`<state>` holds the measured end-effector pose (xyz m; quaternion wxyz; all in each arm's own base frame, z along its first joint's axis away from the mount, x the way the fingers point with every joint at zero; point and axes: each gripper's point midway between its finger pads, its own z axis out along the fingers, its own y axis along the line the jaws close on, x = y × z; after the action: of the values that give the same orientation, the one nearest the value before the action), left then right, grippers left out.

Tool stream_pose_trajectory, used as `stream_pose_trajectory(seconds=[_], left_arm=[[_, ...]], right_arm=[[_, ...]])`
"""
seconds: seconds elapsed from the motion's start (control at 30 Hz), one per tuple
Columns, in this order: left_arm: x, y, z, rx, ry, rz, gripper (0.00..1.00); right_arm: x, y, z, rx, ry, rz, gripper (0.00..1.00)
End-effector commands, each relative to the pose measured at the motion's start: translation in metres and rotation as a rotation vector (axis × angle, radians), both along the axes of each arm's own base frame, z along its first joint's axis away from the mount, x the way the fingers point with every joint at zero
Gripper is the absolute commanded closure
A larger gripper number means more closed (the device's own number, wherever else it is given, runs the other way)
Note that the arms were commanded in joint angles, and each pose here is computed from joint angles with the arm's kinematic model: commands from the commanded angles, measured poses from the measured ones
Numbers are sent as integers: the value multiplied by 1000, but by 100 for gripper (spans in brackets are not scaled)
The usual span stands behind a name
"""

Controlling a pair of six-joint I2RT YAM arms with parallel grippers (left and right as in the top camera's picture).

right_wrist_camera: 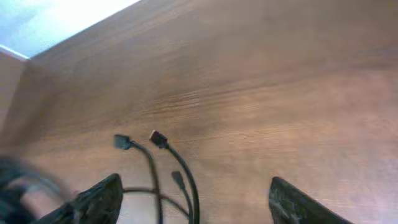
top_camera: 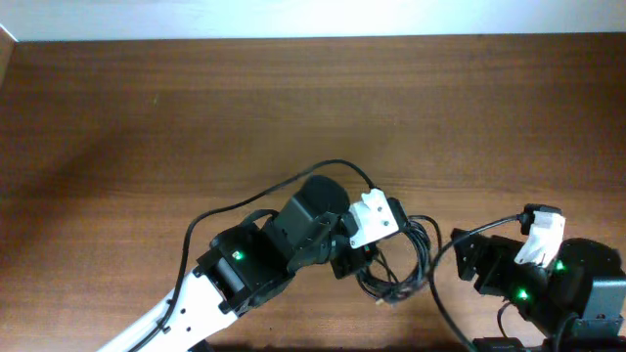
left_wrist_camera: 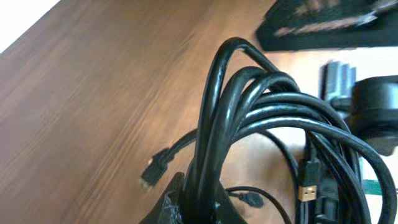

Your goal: Untangle cables

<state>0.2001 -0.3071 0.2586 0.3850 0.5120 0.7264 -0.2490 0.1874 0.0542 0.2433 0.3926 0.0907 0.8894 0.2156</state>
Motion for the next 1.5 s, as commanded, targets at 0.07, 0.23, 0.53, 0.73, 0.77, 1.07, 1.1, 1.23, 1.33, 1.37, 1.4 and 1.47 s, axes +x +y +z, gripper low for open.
stream_pose_trajectory(seconds=[0.07,0.23,0.53,0.73,0.77,1.07,1.1,1.23,1.33,1.37,1.4,1.47], left_arm=[[12,8,7,6,-45,82,100],[-1,0,9,-28,-3,8,100],[-47,-22,31,-179,105,-256,100],[-42,-15,17,-116,118,-200,100],[-44,-14,16,-111,129,-205,100],[-79,-20,29,-189,169,-420,100],[-81,-20,30,-194,158,-444,100],[-85,-21,33,-206,117,-495,100],[-64,-19,25,-147,61,-388,100],[-51,-17,20,-119,57,-304,100],[-33,-12,14,-85,56,-183,100],[-1,3,7,-36,53,57,100]], right_arm=[[-14,48,29,34,-163,370,24],[-15,49,30,37,-167,382,21],[-11,46,31,16,-177,363,21],[-11,46,31,21,-174,358,21],[-11,46,31,21,-177,359,21],[-4,30,22,-46,-149,274,21],[-4,26,19,-60,-138,257,21],[-2,8,9,-83,-73,132,20],[-2,6,8,-79,-64,115,20],[-2,6,8,-79,-64,114,20],[-2,6,8,-79,-64,114,20],[-2,6,8,-75,-62,111,20]])
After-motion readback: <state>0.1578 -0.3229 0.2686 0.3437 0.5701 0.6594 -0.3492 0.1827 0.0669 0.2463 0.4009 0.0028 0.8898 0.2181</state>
